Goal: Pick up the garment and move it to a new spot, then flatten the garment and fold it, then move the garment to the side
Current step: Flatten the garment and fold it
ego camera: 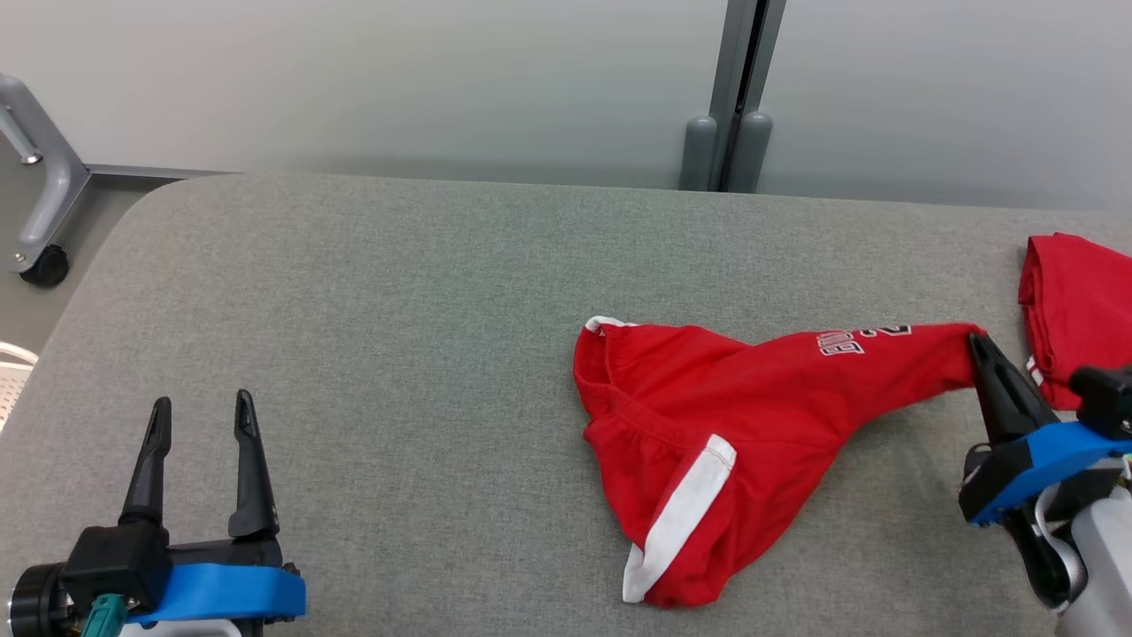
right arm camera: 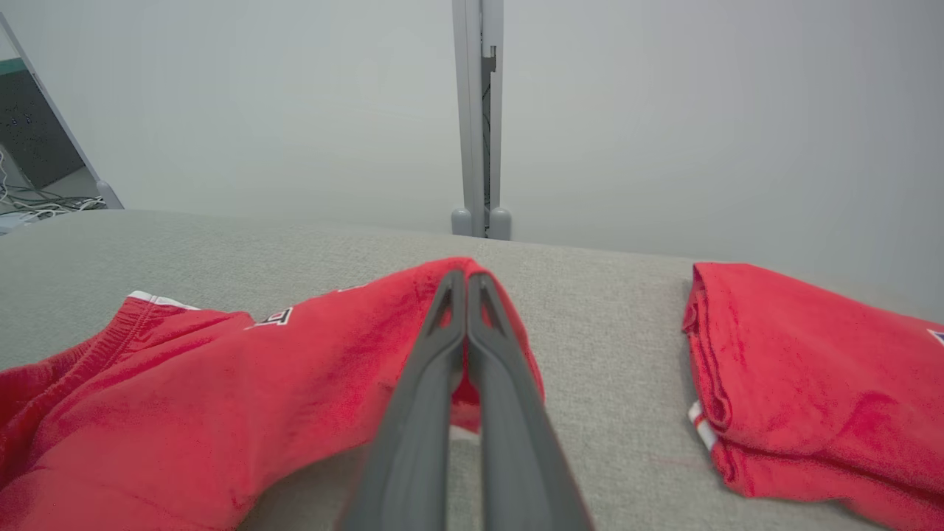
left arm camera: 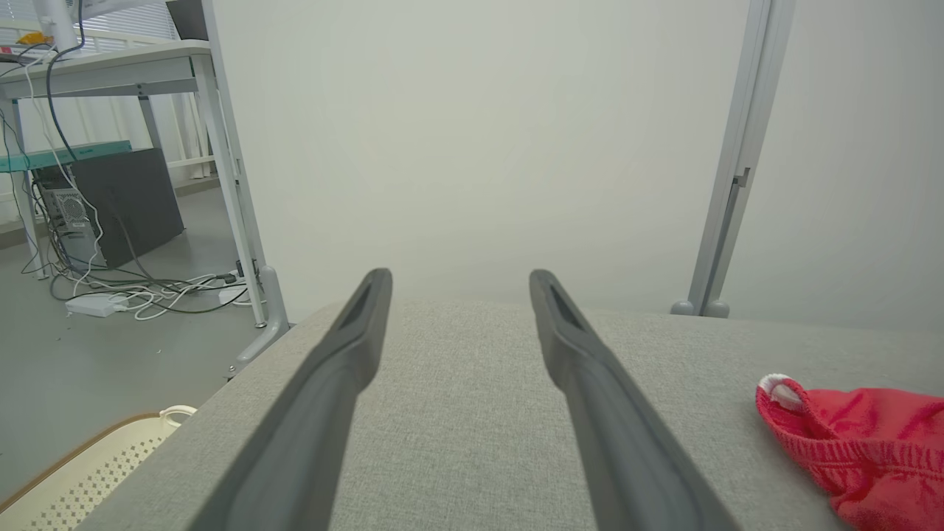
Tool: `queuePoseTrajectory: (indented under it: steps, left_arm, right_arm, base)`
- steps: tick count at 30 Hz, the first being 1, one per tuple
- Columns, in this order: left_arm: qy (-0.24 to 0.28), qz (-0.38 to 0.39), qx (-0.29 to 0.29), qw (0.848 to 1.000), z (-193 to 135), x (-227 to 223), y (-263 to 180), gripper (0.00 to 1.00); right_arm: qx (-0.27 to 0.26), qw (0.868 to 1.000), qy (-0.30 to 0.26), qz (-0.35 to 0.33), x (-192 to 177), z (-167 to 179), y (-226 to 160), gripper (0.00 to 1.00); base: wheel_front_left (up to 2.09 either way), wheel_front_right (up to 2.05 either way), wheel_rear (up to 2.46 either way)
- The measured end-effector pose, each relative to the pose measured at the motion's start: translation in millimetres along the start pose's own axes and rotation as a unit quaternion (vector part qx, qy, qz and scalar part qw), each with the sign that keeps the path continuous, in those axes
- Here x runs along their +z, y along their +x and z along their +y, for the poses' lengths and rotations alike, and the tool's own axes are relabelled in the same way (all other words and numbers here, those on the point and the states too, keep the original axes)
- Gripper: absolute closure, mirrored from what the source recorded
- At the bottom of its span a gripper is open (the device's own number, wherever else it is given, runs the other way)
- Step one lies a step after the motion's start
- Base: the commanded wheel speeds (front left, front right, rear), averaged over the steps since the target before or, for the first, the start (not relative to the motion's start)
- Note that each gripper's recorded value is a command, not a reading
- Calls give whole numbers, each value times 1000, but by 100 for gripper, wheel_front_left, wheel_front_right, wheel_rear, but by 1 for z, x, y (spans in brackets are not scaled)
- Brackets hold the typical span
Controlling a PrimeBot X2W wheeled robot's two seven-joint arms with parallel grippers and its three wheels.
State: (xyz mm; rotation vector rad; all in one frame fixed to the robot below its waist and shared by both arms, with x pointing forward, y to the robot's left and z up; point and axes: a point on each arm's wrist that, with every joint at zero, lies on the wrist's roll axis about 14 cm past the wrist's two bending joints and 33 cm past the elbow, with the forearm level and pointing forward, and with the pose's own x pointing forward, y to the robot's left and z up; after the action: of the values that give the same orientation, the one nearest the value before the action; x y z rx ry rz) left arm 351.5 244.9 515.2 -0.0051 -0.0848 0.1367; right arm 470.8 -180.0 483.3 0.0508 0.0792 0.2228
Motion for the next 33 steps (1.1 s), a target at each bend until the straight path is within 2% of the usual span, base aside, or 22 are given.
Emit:
queuePoseTrajectory:
  steps: [2,4,5,12,16,20,26,33]
  left_arm:
    - [0,1,-1,1000,-1,-1,1,0]
    - [-1,2,-1,1000,-1,-2,1,0]
    - [-1,2,-1,1000,-2,-2,1,0]
    - [-3,-2,-4,1000,-2,1,-1,0]
    - [2,-7,-4,1000,-1,4,-3,0]
    - [2,-8,-6,1000,-2,5,-3,0]
    - [1,-2,-6,1000,-3,1,-3,0]
    - [4,0,3,1000,4,0,-5,0]
  right_arm:
    - [-20,1000,5,23,-12,-13,-9,100]
    - [-30,998,-3,50,-25,-21,-17,25]
    - [-32,998,-3,48,-24,-22,-18,0]
    - [-35,999,-18,-26,19,-17,-19,0]
    - [-11,999,-16,-47,36,9,-22,0]
    - [57,998,13,-6,15,71,-29,0]
    - [141,988,42,54,-17,141,-39,0]
    - [174,976,50,120,-59,170,-48,0]
  base:
    - [0,0,0]
    - [0,0,0]
    - [0,0,0]
    - [0,0,0]
    - [0,0,0]
    - [0,0,0]
    - [0,0,0]
    - [0,0,0]
